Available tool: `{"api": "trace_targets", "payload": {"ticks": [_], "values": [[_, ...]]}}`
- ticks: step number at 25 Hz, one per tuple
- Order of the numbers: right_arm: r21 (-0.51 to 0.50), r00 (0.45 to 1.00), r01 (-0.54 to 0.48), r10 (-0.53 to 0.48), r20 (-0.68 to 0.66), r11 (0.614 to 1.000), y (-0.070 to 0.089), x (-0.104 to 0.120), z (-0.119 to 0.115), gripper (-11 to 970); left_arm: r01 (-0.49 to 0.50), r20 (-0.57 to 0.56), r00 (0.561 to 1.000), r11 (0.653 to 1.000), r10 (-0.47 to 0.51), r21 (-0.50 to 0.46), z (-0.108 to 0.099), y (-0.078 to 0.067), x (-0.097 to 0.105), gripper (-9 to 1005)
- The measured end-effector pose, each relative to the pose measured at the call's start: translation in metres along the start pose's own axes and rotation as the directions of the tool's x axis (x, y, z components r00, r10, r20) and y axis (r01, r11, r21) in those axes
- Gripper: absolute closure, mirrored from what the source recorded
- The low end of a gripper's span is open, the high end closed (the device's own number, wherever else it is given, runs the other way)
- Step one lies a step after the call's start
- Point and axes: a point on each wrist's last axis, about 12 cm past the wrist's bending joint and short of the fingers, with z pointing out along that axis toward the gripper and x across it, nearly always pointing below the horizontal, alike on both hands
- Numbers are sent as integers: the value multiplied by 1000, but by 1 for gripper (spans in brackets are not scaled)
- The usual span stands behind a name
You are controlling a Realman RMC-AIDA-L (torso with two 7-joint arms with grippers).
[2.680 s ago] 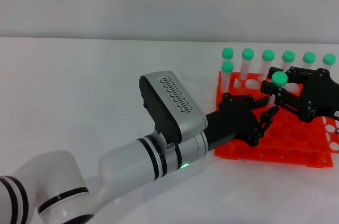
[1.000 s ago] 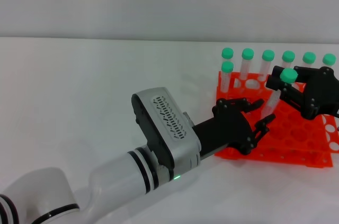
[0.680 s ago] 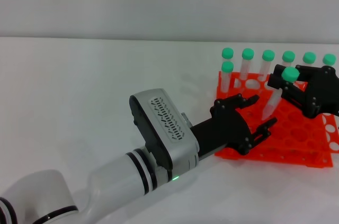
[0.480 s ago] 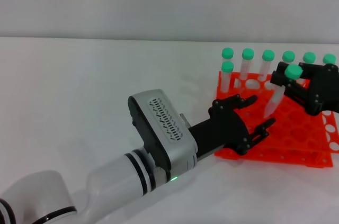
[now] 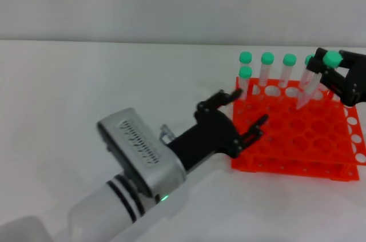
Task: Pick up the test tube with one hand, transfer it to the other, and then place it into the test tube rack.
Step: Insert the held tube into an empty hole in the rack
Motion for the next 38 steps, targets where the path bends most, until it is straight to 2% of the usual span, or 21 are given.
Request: {"api": "trace_targets", "payload": {"ticks": [3, 10, 13, 15, 16, 18, 27, 34, 38], "values": [[22, 1000, 1, -1, 15, 1000, -2, -2, 1, 750, 18, 13, 1000, 999, -17, -30, -9, 0, 2, 284], [26, 1000, 22, -22, 21, 999, -8, -10, 20, 750, 42, 27, 999, 992, -39, -119, -42, 0, 14, 179], [24, 999, 21, -21, 24, 1000, -9, -11, 27, 750, 51, 43, 998, 976, -43, -211, -66, 5, 21, 134], [25, 1000, 17, -17, 22, 1000, -8, -10, 32, 750, 56, 48, 998, 968, -46, -246, -73, 6, 22, 104], [24, 1000, 16, -17, 20, 1000, -7, -9, 34, 750, 65, 57, 997, 946, -50, -317, -89, 11, 26, 104], [20, 1000, 15, -15, 14, 1000, -5, -6, 37, 750, 66, 58, 997, 929, -48, -364, -100, 15, 29, 103], [-7, 998, 41, -41, -57, 999, 4, 9, 61, 749, 69, 51, 998, 841, -49, -537, -139, 29, 38, 102], [9, 996, 58, -57, -73, 998, 5, 13, 76, 749, 76, 48, 997, 811, -59, -581, -145, 34, 40, 102], [26, 994, 58, -55, -90, 998, 5, 16, 84, 749, 79, 50, 997, 807, -61, -585, -145, 34, 40, 102]]}}
